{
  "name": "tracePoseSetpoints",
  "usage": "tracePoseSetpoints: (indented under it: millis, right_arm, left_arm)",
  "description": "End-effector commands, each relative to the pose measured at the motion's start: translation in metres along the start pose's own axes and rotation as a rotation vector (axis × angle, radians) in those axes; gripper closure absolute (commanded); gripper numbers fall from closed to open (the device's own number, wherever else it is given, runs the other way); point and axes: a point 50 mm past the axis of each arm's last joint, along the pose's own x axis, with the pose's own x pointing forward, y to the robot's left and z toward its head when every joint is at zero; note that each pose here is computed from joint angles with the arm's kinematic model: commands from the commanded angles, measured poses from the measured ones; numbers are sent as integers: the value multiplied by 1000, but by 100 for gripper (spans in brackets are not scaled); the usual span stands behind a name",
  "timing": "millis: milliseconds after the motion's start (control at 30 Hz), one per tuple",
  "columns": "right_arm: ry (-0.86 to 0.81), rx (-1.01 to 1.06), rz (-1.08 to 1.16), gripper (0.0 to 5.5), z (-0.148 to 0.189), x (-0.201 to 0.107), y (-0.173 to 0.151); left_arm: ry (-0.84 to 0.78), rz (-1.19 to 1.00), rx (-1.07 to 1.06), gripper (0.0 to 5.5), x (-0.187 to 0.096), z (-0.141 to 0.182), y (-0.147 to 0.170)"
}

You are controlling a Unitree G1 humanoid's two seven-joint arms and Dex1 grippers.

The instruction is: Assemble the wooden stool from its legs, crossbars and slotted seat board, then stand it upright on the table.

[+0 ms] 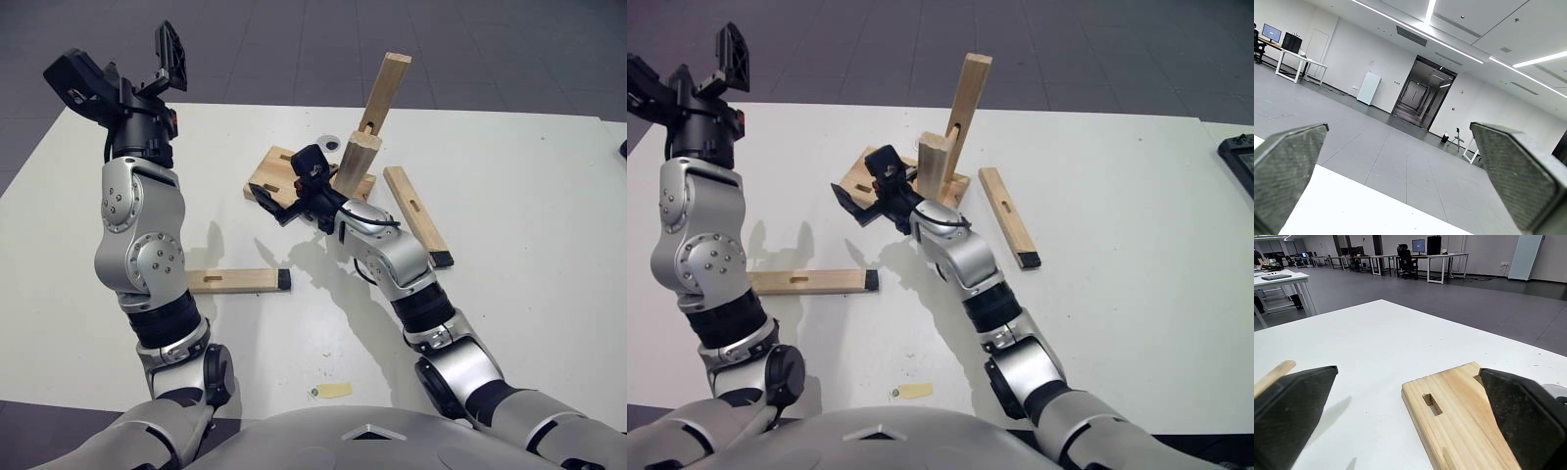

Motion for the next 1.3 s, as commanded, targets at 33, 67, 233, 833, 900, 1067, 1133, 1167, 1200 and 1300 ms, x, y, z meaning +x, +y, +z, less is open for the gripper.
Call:
tracePoseSetpoints:
  millis: [33, 67, 233, 833, 900, 1067, 1133, 1167, 1200, 1300]
  right_arm:
    - [18, -1, 8, 12, -2, -10, -10]
    - [23, -2, 13, 12, -1, -14, -14]
    - [62, -7, 24, 12, 8, -44, -41]
    - [363, 159, -45, 12, 12, 11, -1]
    - [415, 157, -30, 12, 6, 21, 6]
    - [498, 121, 1, 12, -4, 33, 14]
    - [525, 128, 31, 12, -8, 35, 18]
    - [547, 136, 41, 12, -11, 36, 20]
    - [567, 145, 54, 12, -14, 37, 20]
    - [631, 174, 141, 12, -18, 38, 28]
  left_arm:
    - [3, 9, 8, 10, 0, -1, 1]
    - [2, 11, 9, 10, 0, -1, 1]
    - [4, 11, 14, 10, -1, 0, 2]
    - [-22, 20, 21, 10, 3, 9, 0]
    - [-27, 22, 22, 10, 3, 10, -1]
    - [-31, 26, 24, 10, 3, 10, -3]
    - [-30, 27, 24, 10, 3, 9, -3]
    - [-29, 29, 24, 10, 3, 9, -3]
    - [-28, 29, 24, 10, 3, 9, -3]
    - [-26, 28, 22, 10, 3, 8, -3]
